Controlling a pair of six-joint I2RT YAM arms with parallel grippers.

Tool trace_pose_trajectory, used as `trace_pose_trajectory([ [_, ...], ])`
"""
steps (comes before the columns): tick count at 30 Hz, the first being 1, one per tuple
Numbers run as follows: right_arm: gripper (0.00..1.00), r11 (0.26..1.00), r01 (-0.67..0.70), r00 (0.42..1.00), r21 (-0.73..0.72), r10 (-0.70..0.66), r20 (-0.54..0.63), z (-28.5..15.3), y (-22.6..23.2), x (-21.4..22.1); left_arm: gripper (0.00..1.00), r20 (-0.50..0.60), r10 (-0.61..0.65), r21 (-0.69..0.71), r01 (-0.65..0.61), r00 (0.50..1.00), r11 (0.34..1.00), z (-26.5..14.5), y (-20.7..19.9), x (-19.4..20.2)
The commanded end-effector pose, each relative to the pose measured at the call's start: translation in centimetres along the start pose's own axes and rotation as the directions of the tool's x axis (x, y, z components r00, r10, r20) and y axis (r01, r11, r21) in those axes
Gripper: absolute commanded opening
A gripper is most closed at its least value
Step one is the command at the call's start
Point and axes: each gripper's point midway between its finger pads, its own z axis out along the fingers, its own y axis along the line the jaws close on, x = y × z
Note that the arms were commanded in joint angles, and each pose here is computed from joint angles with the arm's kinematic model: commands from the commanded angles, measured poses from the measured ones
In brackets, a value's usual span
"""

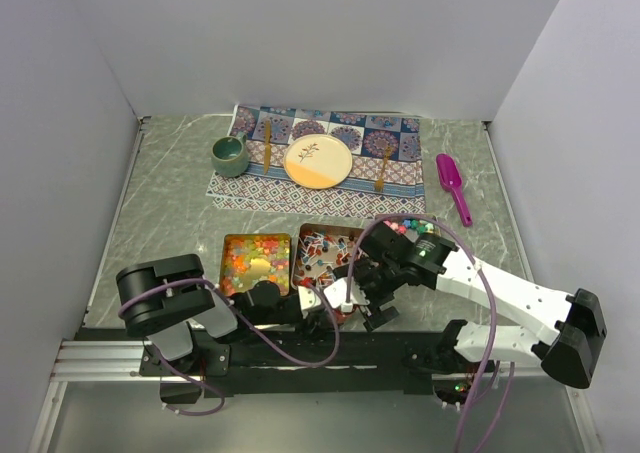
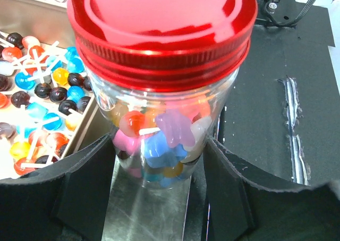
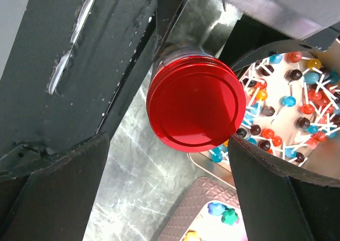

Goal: Pack the candies
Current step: Screw the bottle lid onto the packing bottle.

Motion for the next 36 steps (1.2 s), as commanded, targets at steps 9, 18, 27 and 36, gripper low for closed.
trace_pose_trajectory([
  [9, 0.99, 0.986, -0.166, 0.983, -0.036, 0.162, -0.083, -2.1, 0.3, 2.0, 0.01, 0.032, 0.008, -0.055, -0.007, 0.999, 0.998, 0.9, 1.4, -1.0],
  [18, 0.99, 0.994, -0.108, 0.994, -0.028, 0.109, 0.014, -1.5, -4.1, -1.1, 0.01, 0.022, 0.017, -0.05, -0.016, 1.0, 0.999, 1.1, 1.3, -0.8],
  [27, 1.0, 0.992, 0.044, 0.998, -0.12, -0.04, 0.039, -1.4, -4.0, -2.4, 0.01, 0.026, 0.018, -0.063, -0.016, 0.999, 0.998, 1.1, 1.5, -0.9],
  [36, 0.97, 0.972, 0.132, 0.991, -0.193, -0.123, 0.059, -0.1, -2.9, -2.5, 0.01, 0.013, 0.015, -0.064, -0.014, 1.0, 0.998, 1.2, 1.5, -0.4],
])
